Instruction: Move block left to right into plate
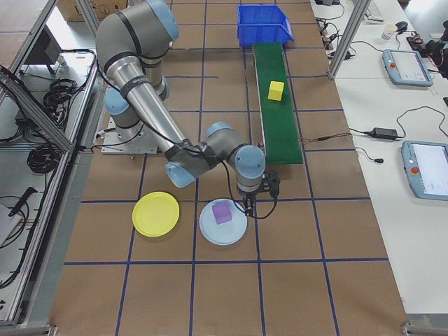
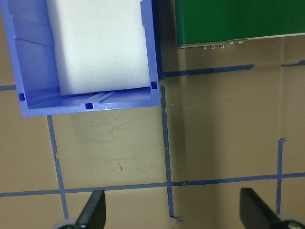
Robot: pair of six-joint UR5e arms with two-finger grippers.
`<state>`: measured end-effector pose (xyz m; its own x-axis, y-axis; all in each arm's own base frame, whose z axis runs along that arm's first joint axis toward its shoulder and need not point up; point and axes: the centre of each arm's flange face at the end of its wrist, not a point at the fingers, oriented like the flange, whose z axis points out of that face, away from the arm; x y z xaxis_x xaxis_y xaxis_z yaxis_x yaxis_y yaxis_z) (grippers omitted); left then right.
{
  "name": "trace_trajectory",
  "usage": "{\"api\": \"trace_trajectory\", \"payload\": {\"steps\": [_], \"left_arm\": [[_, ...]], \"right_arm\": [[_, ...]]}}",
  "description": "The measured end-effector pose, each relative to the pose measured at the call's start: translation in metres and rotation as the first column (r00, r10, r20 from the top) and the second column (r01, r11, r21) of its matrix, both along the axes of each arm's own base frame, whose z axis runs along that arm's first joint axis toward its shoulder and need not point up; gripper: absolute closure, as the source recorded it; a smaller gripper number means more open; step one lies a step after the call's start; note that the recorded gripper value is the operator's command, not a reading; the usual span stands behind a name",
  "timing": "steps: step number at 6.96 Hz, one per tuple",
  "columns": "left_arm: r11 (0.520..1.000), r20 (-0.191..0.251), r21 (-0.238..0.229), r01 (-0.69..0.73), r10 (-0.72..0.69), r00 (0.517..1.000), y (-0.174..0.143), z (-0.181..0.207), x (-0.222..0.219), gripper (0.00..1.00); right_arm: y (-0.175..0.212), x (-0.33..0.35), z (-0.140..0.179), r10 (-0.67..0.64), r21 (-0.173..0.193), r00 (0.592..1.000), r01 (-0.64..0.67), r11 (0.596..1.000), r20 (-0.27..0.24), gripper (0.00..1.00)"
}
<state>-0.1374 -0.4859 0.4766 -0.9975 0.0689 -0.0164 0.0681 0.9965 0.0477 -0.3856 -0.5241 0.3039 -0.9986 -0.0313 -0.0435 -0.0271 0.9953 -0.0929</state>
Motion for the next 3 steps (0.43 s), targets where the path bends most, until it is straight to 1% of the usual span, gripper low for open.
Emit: {"api": "trace_trajectory", "payload": {"steps": [1,2,3], "left_arm": [[1.000,0.000,0.000,-0.001,0.001,1.000,0.000,0.000,0.000,0.00],[1.000,0.000,0.000,-0.002,0.002,1.000,0.000,0.000,0.000,0.00],[1.000,0.000,0.000,-0.002,0.002,1.000,0.000,0.000,0.001,0.00]], "right_arm": [[-0.025,0.031,0.013,0.006,-0.035,1.000,-0.006,0.999,0.013,0.00],[-0.046,0.063,0.016,-0.006,-0.065,0.998,0.010,0.998,0.060,0.00],[-0.066,0.099,0.016,-0.027,-0.072,0.995,0.034,0.997,0.099,0.02]]}}
